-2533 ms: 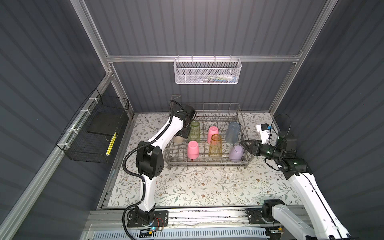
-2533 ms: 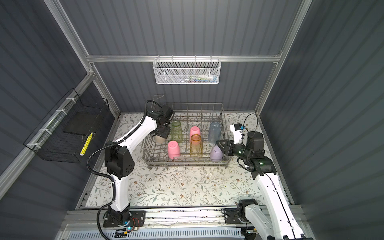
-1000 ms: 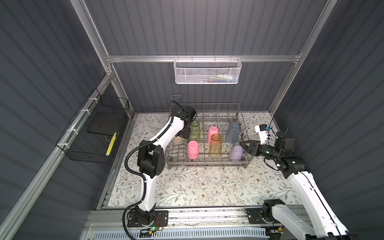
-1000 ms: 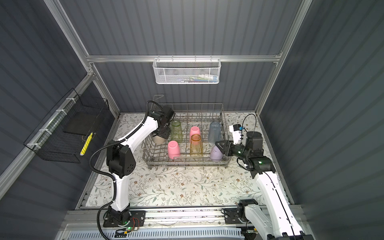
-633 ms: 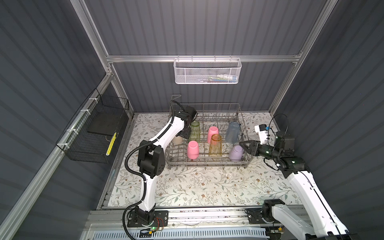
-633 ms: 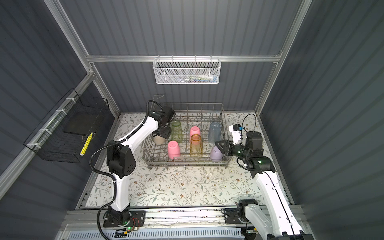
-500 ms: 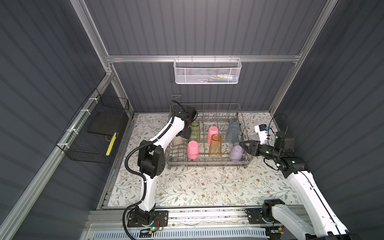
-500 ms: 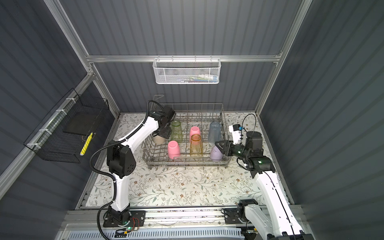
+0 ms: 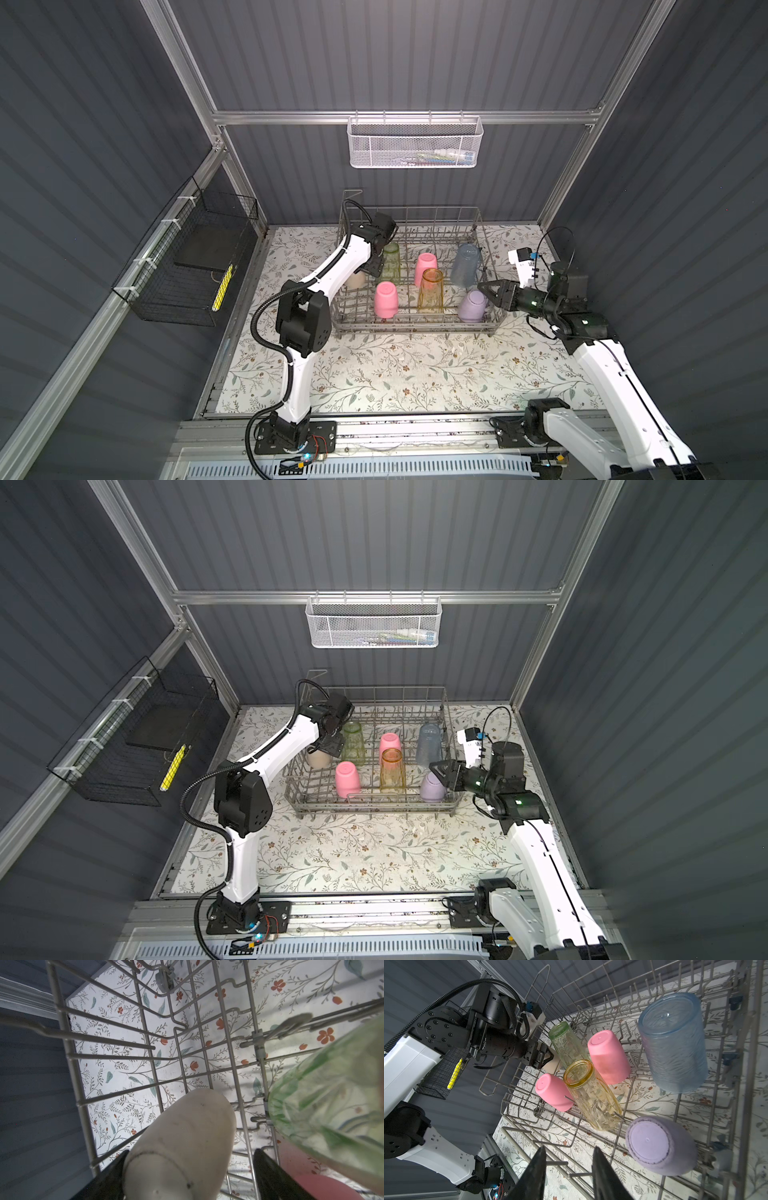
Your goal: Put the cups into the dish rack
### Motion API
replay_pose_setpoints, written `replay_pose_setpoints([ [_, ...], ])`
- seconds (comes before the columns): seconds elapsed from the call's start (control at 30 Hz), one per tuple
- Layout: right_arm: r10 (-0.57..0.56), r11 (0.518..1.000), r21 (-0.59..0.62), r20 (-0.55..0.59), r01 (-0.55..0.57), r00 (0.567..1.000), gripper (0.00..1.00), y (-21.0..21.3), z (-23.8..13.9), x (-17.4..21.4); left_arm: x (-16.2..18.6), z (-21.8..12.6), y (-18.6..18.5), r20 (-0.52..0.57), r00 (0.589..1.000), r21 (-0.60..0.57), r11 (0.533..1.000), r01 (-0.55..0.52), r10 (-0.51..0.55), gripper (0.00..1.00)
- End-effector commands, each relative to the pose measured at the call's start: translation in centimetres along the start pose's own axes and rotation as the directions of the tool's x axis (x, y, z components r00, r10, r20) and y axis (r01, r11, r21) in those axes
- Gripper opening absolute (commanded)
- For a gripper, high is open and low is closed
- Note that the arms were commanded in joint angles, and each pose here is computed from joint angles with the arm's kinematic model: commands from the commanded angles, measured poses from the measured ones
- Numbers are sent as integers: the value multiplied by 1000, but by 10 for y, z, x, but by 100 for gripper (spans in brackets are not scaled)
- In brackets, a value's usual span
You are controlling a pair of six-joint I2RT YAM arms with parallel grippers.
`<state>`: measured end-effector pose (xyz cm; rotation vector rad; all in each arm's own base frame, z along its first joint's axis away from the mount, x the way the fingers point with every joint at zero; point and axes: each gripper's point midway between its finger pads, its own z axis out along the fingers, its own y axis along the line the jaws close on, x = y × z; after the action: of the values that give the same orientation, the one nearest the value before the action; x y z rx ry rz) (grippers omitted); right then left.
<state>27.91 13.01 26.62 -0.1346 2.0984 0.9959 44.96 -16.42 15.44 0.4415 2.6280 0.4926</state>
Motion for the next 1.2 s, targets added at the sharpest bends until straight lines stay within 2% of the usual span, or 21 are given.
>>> replay_pose_setpoints([
  [0.0, 7, 1000, -7, -4, -7, 1000, 39, -2, 2, 2, -7, -17, 15, 60, 998, -30, 999, 19, -17, 93],
  [0.07, 7, 1000, -8, -3, -7, 1000, 39, -2, 2, 1, -16, -22, 17, 104, 994, -29, 999, 37, -34, 94],
  [0.5, 12, 1000, -9, -5, -12, 1000, 39, -3, 3, 3, -38, -43, 24, 209, 977, -52, 997, 58, -46, 98],
  [0.67, 8, 1000, -7, -2, -8, 1000, 39, -3, 2, 3, -54, -74, 12, 312, 949, -16, 999, 45, -38, 99],
  [0.83, -9, 1000, -13, 19, 10, 1000, 39, 3, -2, -3, -71, -140, -1, 488, 869, 110, 994, 28, -79, 99],
  [1.0, -60, 998, 10, 79, 60, 995, 39, 10, -12, -17, -64, -212, 27, 645, 733, 237, 968, 77, -216, 99],
  [1.1, -100, 994, 52, 127, 94, 987, 41, 13, -21, -30, -44, -238, 59, 715, 659, 199, 971, 130, -235, 100],
  [1.17, -135, 988, 102, 168, 119, 976, 42, 13, -30, -40, -27, -246, 87, 749, 627, 110, 973, 201, -214, 100],
])
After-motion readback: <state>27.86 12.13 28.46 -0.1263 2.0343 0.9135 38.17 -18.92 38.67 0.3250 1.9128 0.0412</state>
